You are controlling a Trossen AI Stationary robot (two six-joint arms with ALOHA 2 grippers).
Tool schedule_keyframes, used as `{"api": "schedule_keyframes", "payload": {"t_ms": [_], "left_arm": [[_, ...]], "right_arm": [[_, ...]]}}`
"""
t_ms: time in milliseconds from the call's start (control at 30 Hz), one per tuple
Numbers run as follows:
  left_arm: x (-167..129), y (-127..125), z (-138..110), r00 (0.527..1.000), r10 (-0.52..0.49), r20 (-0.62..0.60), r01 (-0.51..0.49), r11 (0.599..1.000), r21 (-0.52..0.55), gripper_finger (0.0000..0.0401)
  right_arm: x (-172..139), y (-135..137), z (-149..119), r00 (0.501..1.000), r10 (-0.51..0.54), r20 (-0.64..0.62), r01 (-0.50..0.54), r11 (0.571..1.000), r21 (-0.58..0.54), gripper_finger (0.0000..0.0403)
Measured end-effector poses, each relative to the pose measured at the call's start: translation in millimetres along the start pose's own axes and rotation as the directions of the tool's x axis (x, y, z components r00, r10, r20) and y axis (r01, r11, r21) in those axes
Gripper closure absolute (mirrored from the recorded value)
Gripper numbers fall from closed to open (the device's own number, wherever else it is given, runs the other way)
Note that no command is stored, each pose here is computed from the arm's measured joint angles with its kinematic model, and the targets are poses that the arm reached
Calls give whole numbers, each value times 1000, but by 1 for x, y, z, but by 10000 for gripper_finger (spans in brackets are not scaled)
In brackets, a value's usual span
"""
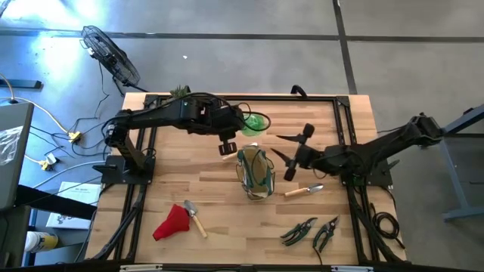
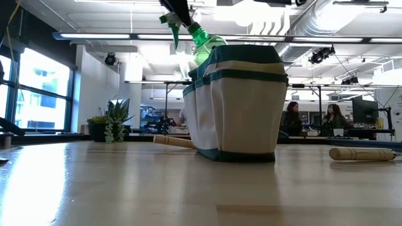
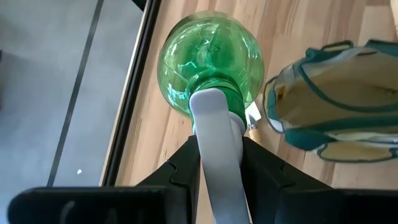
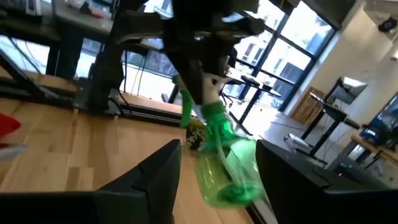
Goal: Pick & Place Garden tools in Gardening bag
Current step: Put the green spray bottle into the light brown gardening bag
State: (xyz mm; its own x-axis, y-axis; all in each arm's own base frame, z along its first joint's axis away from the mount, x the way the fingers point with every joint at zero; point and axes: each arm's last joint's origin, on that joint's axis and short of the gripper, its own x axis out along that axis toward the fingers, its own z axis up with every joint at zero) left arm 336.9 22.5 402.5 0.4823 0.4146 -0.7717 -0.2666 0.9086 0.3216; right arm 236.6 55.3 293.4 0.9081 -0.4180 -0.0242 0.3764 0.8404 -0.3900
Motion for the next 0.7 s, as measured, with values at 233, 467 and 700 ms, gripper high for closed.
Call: {"api": "schedule_keyframes", "payload": {"t_ms": [233, 467, 700], "left_arm": [[8, -5, 6, 996, -53, 66, 51, 998, 24, 320], [8, -5, 8, 994, -62, 91, 61, 998, 12, 320], [7, -5, 10, 992, -62, 111, 65, 998, -19, 320]], "right_arm": [[26, 18, -2, 999, -8, -36, 2, 986, -168, 203], [42, 30, -4, 993, -96, -74, 66, 940, -336, 203], [57, 36, -14, 974, -207, -97, 145, 888, -436, 203]]}}
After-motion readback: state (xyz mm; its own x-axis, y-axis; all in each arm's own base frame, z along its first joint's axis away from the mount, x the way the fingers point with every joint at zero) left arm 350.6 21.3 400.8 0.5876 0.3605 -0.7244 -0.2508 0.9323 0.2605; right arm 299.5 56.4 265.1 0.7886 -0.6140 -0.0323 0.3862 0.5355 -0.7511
